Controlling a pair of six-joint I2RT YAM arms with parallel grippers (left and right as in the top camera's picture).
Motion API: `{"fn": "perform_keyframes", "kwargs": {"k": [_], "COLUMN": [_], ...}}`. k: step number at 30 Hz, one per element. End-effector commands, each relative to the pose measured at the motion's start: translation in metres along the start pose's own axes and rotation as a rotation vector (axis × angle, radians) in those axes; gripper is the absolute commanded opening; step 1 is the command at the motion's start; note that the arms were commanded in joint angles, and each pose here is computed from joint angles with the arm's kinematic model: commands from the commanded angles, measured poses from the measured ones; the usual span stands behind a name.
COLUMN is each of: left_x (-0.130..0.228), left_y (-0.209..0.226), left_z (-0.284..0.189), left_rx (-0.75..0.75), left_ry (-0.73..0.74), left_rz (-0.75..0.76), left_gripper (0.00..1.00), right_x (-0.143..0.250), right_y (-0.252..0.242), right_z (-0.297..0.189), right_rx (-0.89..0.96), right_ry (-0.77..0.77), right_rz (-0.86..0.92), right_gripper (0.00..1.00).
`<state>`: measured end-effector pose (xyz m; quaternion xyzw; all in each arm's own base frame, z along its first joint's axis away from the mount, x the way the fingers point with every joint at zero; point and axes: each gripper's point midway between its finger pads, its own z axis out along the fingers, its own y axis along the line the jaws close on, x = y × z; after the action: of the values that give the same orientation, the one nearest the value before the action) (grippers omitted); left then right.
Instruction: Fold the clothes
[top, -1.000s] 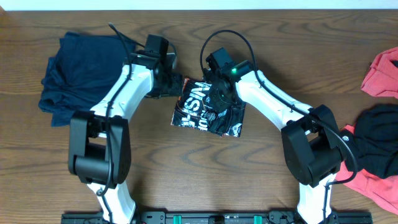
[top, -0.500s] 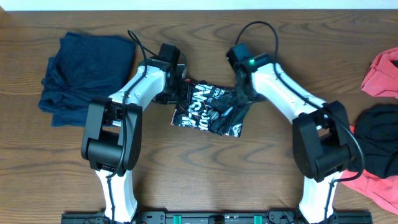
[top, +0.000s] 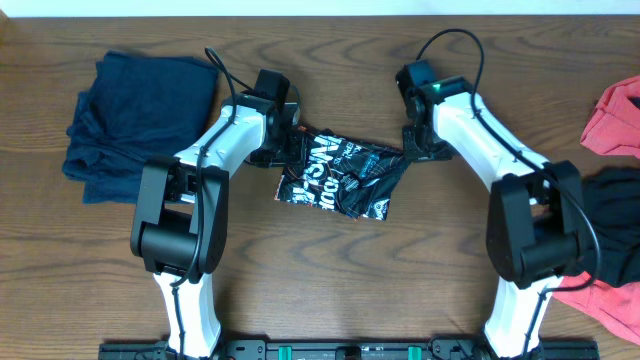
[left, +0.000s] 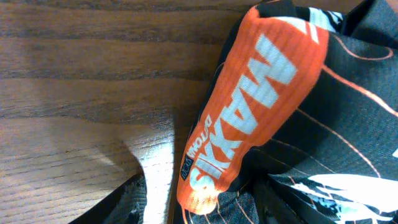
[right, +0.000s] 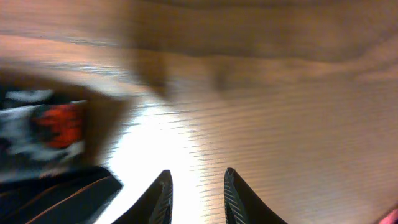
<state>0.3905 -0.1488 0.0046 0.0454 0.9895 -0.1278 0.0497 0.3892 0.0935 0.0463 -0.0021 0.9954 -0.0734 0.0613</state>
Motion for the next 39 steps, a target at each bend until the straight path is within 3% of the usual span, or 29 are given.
{"fn": "perform_keyframes", "kwargs": {"k": [1,6,19,27,34,39], "left_x": [0.01,0.01,0.01,0.011,0.011,0.011], "left_y": [0.007,0.007,0.007,0.007,0.007,0.007], "left_z": [0.018,0.018,0.018,0.018,0.018,0.018], "left_rx": [-0.016,-0.015,-0.015,-0.016,-0.016,-0.016], "left_ry": [0.049,0.049,0.049,0.052,0.052,0.053], "left_rz": [-0.012,-0.012,-0.012,-0.013,-0.013,-0.013], "left_gripper": [0.57,0.57,0.57,0.57,0.57,0.57], "right_x": [0.001,0.018,0.059,0.065,0.08,0.077], "right_y": [0.049,0.11,0.185,0.159,0.14,0.079], "right_z": [-0.05,-0.088,-0.051,-0.022,0.001,0.02], "right_rx": [-0.299,-0.554,-0.562,-0.385,-0.336,-0.066], "right_ry": [-0.064,-0.109,-0.003,0.049,0.109,0.136], "right_rz": [-0.152,-0.372,-0.504,-0.466,-0.434,-0.277], "right_gripper": [0.26,0.27,0.25,0.25,0.25,0.19]}}
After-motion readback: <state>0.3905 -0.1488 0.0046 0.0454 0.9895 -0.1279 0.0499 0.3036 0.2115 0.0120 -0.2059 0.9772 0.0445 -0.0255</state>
